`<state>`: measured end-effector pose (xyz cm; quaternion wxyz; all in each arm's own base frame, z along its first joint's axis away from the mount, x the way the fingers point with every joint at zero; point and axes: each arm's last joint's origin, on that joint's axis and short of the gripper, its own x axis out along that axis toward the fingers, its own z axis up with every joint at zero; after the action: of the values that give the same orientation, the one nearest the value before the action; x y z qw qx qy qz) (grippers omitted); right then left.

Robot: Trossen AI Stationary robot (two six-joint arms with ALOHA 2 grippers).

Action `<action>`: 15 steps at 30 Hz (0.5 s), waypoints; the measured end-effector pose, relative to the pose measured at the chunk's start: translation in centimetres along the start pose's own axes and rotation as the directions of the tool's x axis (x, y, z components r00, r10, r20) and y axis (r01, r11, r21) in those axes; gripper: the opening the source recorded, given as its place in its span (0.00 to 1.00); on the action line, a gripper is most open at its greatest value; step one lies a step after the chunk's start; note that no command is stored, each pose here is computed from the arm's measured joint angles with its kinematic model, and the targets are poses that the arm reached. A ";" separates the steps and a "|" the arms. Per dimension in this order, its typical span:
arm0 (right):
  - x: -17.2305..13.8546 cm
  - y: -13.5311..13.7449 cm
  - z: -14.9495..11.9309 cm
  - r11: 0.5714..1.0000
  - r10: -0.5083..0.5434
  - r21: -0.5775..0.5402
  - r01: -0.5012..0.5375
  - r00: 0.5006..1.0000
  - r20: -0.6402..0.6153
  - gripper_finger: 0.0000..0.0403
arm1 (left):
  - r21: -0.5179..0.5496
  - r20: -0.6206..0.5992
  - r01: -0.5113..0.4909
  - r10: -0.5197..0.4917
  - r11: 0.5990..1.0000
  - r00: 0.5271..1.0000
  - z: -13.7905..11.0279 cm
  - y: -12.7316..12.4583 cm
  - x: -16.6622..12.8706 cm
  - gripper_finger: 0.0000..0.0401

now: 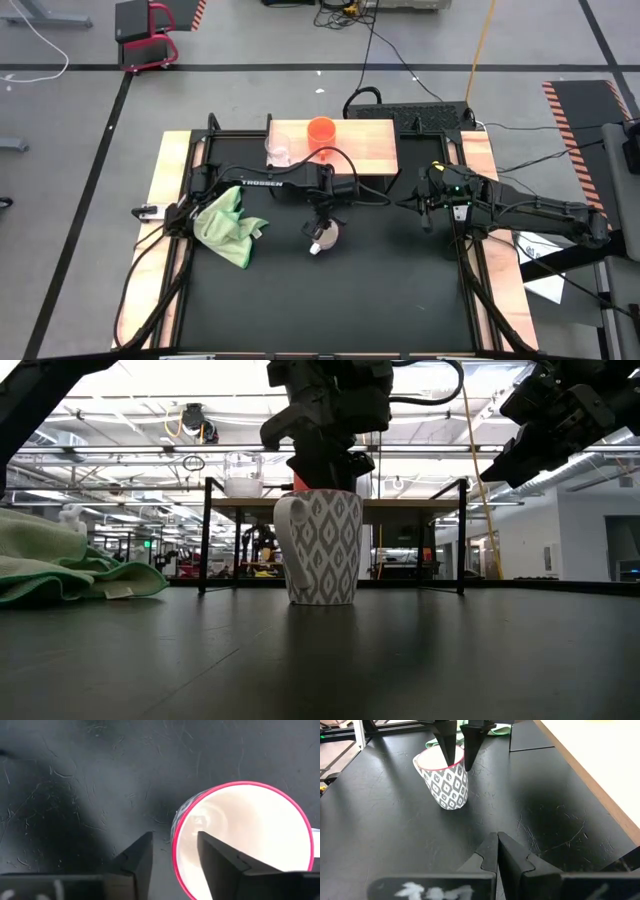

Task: Stack small to large cups/mugs on shelf
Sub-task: Put the white patterned mug on the shelf

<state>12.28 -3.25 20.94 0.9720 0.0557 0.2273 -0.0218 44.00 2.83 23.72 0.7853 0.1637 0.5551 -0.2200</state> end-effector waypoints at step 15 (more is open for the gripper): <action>0.0 0.0 0.0 1.000 0.000 0.000 0.000 1.000 0.000 0.00 | 0.003 -0.002 -0.003 0.003 1.000 1.000 0.1 -0.2 -0.3 0.47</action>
<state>12.28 -3.25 20.94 0.9720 0.0556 0.2273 -0.0218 43.85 2.67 24.04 0.7848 0.1661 0.5553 -0.2195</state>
